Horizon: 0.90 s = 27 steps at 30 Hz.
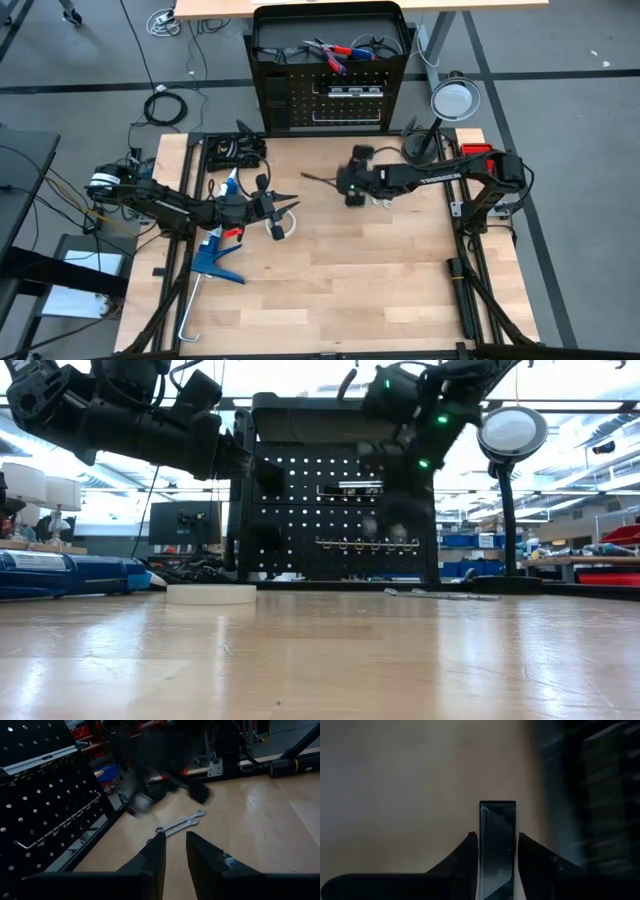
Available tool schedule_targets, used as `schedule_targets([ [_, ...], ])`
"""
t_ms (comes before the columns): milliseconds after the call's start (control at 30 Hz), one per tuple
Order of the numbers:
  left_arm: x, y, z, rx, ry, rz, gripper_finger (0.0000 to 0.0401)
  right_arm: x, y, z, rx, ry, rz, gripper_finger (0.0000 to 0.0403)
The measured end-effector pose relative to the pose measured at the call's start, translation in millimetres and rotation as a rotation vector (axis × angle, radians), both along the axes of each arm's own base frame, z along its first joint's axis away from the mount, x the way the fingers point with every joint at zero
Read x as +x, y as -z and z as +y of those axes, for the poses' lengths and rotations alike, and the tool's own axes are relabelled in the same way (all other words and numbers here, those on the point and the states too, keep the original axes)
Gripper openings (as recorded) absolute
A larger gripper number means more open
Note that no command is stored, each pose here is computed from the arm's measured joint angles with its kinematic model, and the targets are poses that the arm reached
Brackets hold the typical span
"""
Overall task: Hang tools onto peg board
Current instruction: Put the black power balance handle on the peg board
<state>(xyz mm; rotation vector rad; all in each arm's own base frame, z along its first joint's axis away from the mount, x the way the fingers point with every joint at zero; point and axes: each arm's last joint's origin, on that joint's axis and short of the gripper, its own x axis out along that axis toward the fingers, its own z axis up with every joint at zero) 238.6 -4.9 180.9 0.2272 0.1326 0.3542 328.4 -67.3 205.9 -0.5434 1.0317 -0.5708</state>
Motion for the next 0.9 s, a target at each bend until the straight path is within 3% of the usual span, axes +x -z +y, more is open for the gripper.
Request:
schedule_targets([
  [133,0,0,0,-0.002,0.000,-0.002,0.0078,12,-24,-22,-0.330,-0.049,0.020,0.0112],
  [300,0,0,0,-0.002,0.000,-0.002,0.0078,13,-54,-64,-0.593,-0.057,-0.008,0.0122],
  [400,0,0,0,-0.002,0.000,0.001,0.0078,6,-66,-86,-0.699,-0.049,-0.007,0.0130],
  [567,0,2,0,0.029,0.003,0.032,0.0078,-7,-75,-115,-0.771,-0.034,-0.009,0.0125],
  [900,0,2,0,0.058,-0.004,0.043,0.0078,-31,-75,-153,-0.747,0.084,-0.042,0.0142],
])
